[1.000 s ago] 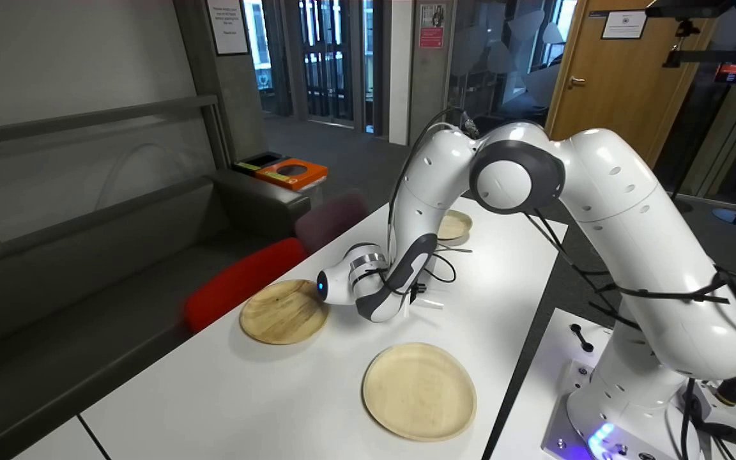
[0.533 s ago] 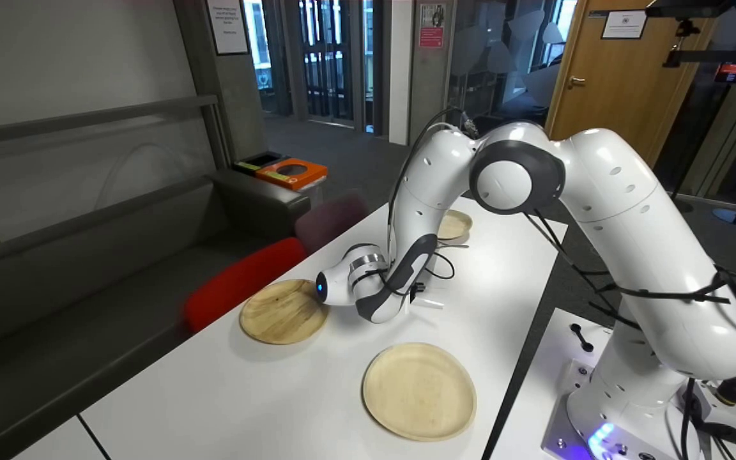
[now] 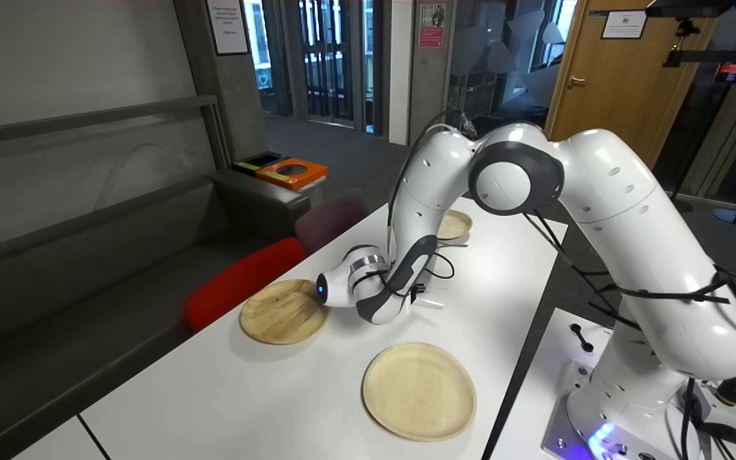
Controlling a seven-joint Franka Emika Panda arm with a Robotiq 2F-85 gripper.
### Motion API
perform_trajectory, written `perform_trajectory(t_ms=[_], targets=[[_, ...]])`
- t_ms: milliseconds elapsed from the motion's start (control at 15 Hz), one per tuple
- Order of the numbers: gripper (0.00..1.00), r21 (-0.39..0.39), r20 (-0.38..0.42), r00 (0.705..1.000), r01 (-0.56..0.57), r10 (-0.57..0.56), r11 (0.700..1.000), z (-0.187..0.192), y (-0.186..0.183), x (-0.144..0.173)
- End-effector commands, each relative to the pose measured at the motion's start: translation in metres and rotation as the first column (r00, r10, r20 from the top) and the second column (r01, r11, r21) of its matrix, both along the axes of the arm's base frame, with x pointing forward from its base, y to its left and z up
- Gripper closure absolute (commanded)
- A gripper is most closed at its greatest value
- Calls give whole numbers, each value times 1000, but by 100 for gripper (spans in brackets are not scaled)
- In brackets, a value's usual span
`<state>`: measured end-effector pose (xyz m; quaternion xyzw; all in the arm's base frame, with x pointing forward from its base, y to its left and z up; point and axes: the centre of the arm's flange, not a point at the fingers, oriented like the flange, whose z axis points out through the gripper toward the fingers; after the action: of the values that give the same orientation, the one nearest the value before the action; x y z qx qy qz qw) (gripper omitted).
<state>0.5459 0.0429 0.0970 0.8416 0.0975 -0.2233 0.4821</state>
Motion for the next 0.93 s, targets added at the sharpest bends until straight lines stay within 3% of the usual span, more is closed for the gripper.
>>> perform_trajectory(t_ms=[0, 867], targets=[[100, -25, -38, 999, -7, 6, 1000, 0, -1, 3], [100, -23, -38, 999, -7, 6, 1000, -3, 5, 4]])
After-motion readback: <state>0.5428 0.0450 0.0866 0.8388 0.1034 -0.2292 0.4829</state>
